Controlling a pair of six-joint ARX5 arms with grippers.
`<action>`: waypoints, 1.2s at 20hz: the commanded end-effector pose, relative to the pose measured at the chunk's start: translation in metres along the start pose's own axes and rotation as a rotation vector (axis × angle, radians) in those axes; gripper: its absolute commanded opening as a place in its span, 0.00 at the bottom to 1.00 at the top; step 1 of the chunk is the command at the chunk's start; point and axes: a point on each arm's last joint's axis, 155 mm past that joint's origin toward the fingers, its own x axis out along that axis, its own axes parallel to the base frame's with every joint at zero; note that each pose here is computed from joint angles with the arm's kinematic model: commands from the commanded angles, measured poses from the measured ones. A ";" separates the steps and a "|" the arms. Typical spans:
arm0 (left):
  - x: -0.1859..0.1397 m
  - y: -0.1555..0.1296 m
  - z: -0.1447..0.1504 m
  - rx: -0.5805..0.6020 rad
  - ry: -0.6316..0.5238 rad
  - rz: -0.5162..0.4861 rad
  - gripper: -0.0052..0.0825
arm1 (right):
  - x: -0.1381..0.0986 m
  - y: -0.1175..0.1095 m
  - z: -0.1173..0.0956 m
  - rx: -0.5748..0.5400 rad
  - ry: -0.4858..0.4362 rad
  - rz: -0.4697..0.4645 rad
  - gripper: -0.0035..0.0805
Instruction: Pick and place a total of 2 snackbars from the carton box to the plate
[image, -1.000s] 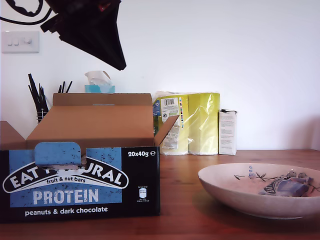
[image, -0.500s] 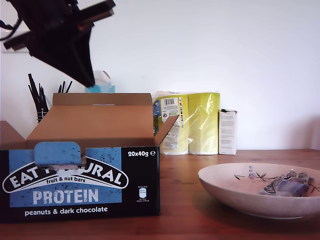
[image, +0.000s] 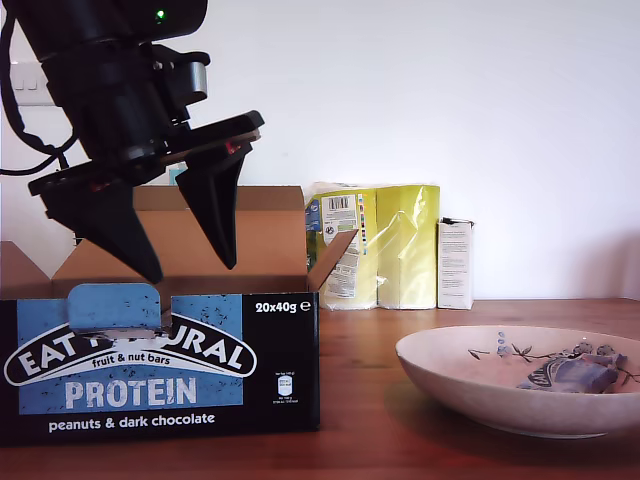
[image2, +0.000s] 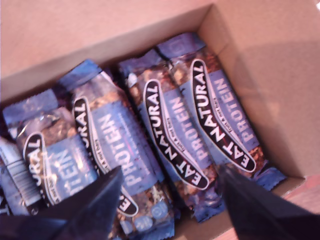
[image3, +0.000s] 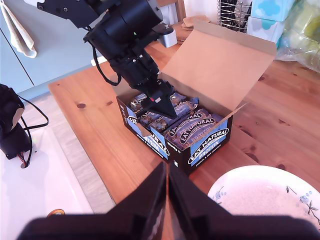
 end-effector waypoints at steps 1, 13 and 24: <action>0.008 0.007 -0.001 -0.025 0.018 0.029 0.78 | 0.003 0.000 -0.004 0.000 0.005 0.007 0.03; 0.029 0.020 -0.001 -0.050 0.043 0.057 0.76 | 0.003 0.000 -0.004 -0.005 0.005 0.006 0.03; 0.049 0.020 -0.015 -0.051 0.108 0.054 0.74 | 0.003 0.000 -0.004 -0.005 0.006 0.006 0.03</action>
